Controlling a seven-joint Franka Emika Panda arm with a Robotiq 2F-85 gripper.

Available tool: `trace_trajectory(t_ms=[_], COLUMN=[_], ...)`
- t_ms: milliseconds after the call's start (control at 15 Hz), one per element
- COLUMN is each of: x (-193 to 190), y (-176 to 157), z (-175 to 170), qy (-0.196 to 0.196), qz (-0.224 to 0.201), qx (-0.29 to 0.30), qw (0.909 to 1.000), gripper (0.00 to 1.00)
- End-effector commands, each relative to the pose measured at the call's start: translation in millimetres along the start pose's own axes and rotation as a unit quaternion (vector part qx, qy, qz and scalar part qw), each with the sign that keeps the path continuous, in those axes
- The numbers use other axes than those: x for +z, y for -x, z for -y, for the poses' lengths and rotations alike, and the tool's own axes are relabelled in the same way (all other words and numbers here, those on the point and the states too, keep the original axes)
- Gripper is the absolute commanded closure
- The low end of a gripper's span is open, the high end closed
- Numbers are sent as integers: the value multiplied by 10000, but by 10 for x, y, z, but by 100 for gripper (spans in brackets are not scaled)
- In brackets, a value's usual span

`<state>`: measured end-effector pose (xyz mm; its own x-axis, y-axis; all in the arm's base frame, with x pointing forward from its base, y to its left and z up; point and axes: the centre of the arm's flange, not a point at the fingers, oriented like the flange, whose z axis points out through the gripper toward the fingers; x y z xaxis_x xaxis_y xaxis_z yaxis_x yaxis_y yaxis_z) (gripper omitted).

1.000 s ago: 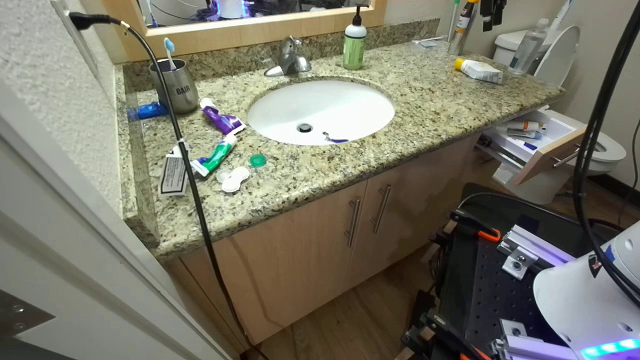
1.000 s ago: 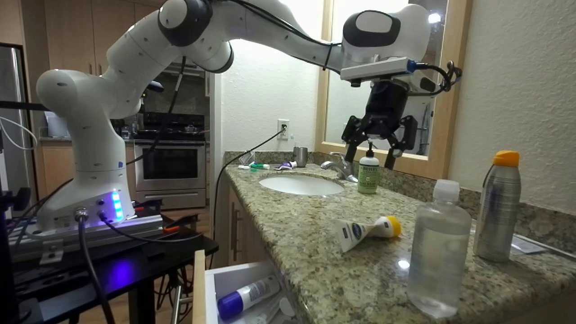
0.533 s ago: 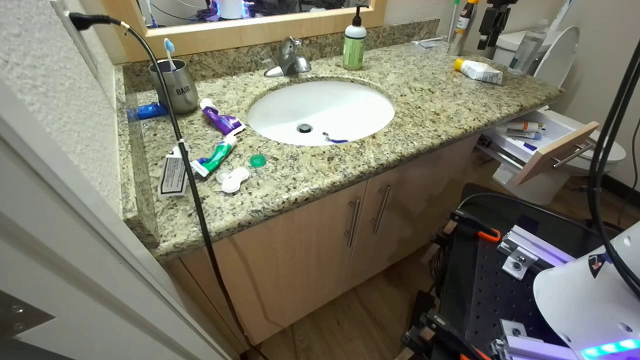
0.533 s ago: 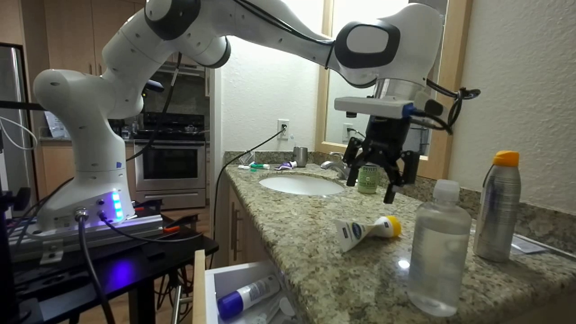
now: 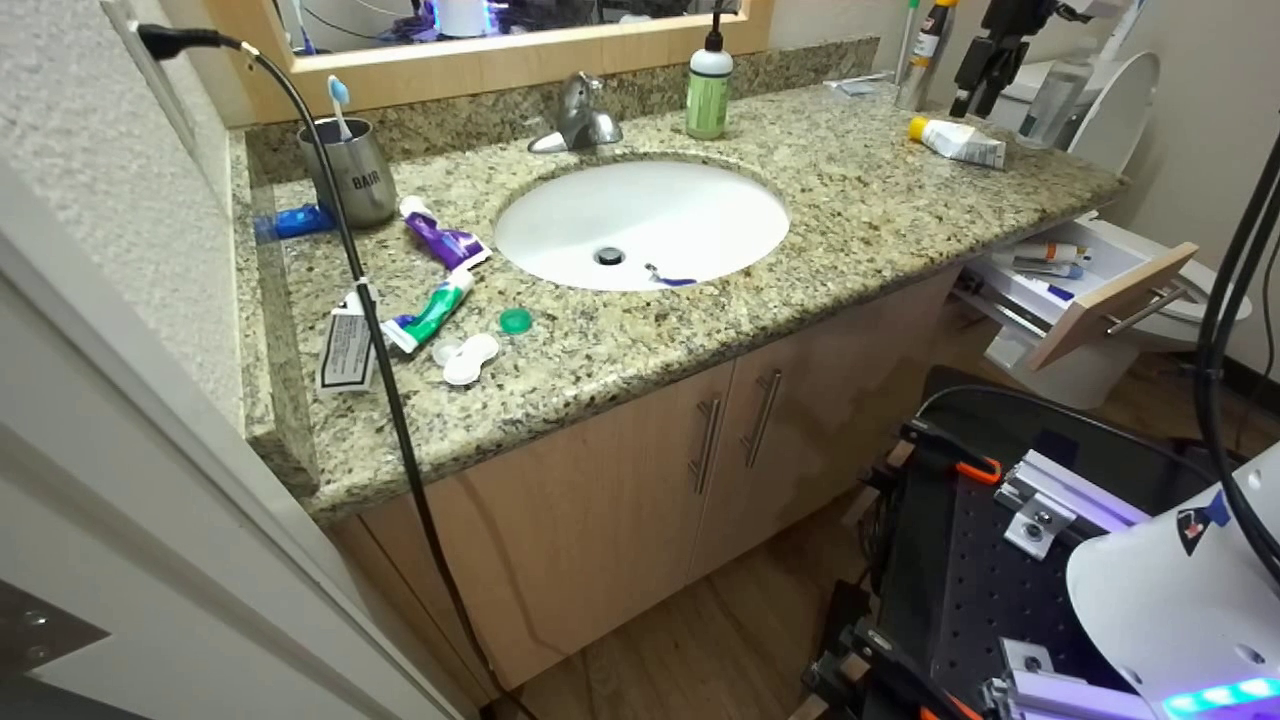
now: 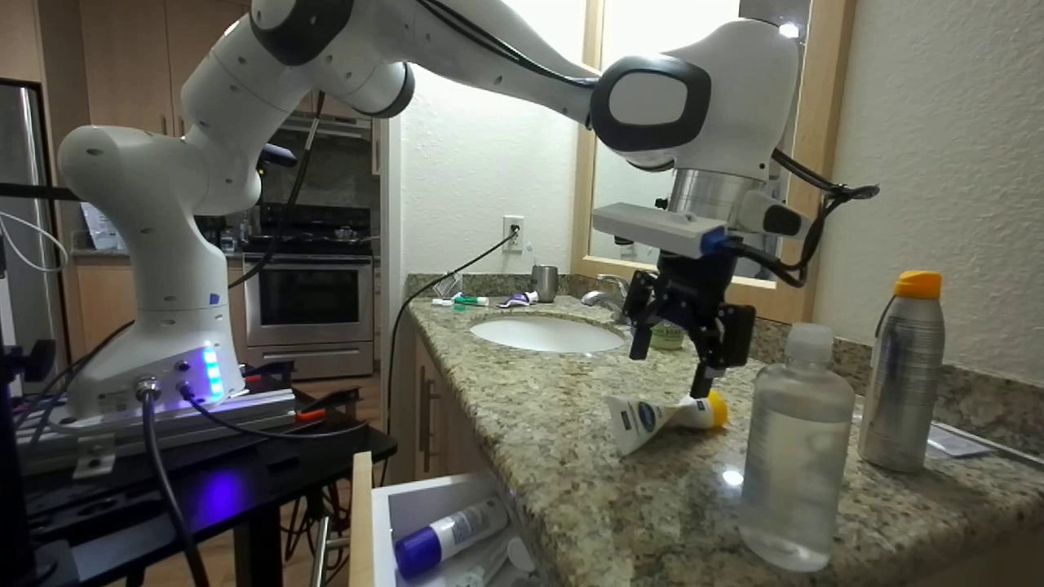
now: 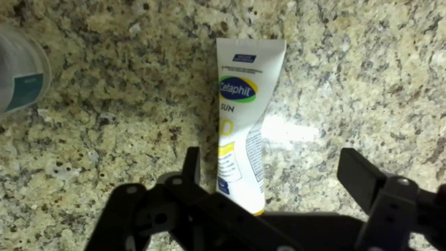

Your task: Put the white bottle with the yellow lid inside the open drawer on the right then close the drawer

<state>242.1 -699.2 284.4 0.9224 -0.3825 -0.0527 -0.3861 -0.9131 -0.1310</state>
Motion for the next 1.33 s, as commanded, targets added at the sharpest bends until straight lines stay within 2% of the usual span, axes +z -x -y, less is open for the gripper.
trace_trajectory(t_ms=[0, 200, 267, 467, 800, 1067, 1133, 1200, 1267], x=[158, 346, 180, 324, 333, 334, 333, 335, 343], y=[-201, -369, -384, -470, -383, -399, -436, -498, -533], z=[153, 272, 149, 206, 108, 131, 140, 169, 202], qy=[169, 429, 308, 403, 542, 534, 486, 375, 274], qz=[-556, -877, -701, -771, -594, -638, -604, -603, -488], qx=[430, 879, 634, 795, 942, 908, 927, 994, 1087], qw=[9974, 9913, 9950, 9930, 9923, 9924, 9927, 9925, 9925], gripper=[0, 0, 0, 0, 0, 0, 10, 27, 33])
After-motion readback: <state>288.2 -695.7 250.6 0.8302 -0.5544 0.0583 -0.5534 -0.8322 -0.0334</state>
